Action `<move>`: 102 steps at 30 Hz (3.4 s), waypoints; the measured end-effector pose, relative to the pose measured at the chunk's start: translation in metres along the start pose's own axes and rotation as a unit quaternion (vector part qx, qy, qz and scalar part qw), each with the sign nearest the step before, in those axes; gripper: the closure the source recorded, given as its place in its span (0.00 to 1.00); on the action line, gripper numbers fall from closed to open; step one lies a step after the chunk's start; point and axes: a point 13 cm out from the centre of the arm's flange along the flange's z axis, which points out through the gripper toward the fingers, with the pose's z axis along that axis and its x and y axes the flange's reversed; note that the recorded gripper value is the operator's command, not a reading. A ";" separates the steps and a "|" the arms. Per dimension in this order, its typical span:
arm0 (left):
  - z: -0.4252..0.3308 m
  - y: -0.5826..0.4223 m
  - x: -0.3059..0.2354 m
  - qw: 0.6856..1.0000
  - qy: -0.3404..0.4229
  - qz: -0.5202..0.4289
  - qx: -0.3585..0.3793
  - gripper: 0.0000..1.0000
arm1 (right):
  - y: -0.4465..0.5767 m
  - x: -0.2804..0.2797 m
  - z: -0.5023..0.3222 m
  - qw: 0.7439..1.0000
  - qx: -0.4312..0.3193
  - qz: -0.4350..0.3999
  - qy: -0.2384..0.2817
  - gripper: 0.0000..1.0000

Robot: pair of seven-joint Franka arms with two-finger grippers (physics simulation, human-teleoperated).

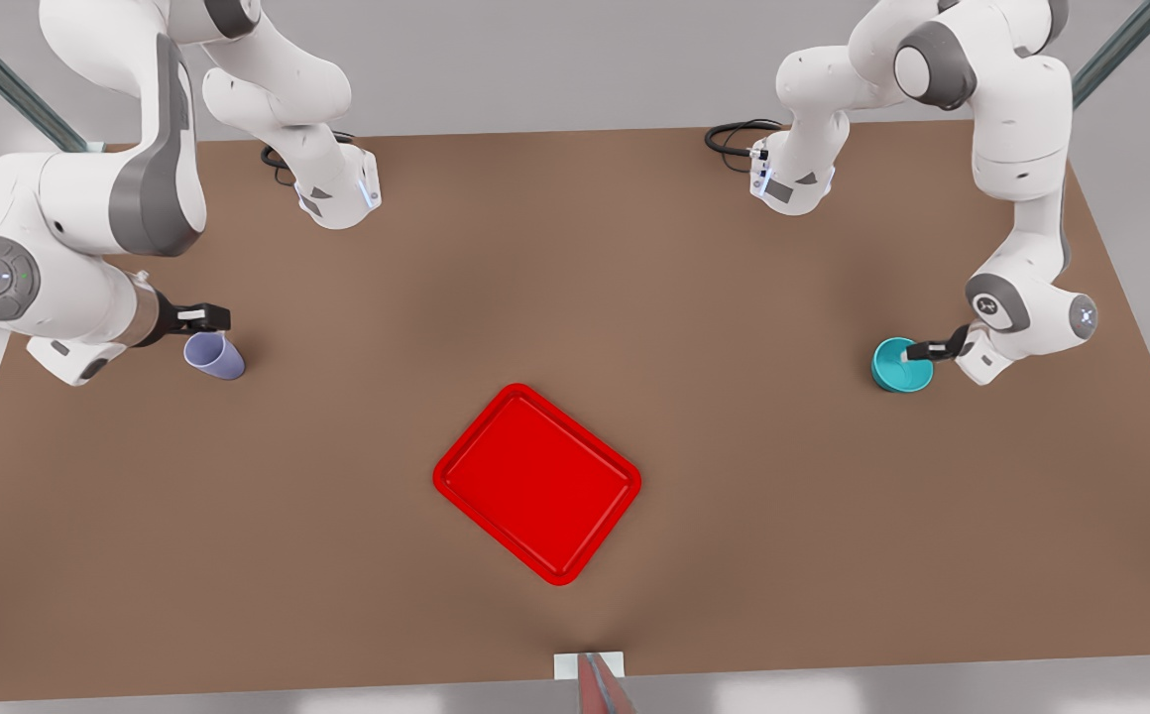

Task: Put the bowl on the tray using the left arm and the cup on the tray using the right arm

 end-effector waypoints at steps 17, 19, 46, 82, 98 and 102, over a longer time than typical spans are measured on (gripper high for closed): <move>-0.054 -0.163 -0.081 0.984 -0.051 0.170 -0.026 0.79 | -0.002 0.000 0.006 1.000 -0.001 0.004 0.012 0.00; -0.083 -0.268 -0.140 0.971 -0.078 0.223 -0.046 0.79 | -0.005 -0.005 0.017 1.000 -0.003 0.006 0.023 0.00; -0.104 -0.616 -0.231 0.981 -0.160 -0.081 0.073 0.00 | -0.107 0.014 0.358 0.996 -0.034 0.049 -0.066 0.00; -0.331 -0.369 -0.027 0.994 -0.001 -0.057 -0.095 0.00 | -0.102 -0.037 0.315 0.996 -0.014 -0.033 -0.078 0.79; -0.329 -0.368 -0.025 0.995 0.006 -0.044 -0.094 0.00 | 0.352 -0.209 0.159 0.931 0.032 -0.280 -0.231 0.79; -0.329 -0.368 -0.025 0.995 0.006 -0.042 -0.094 0.00 | 0.395 -0.202 0.187 0.934 0.032 -0.278 -0.220 0.79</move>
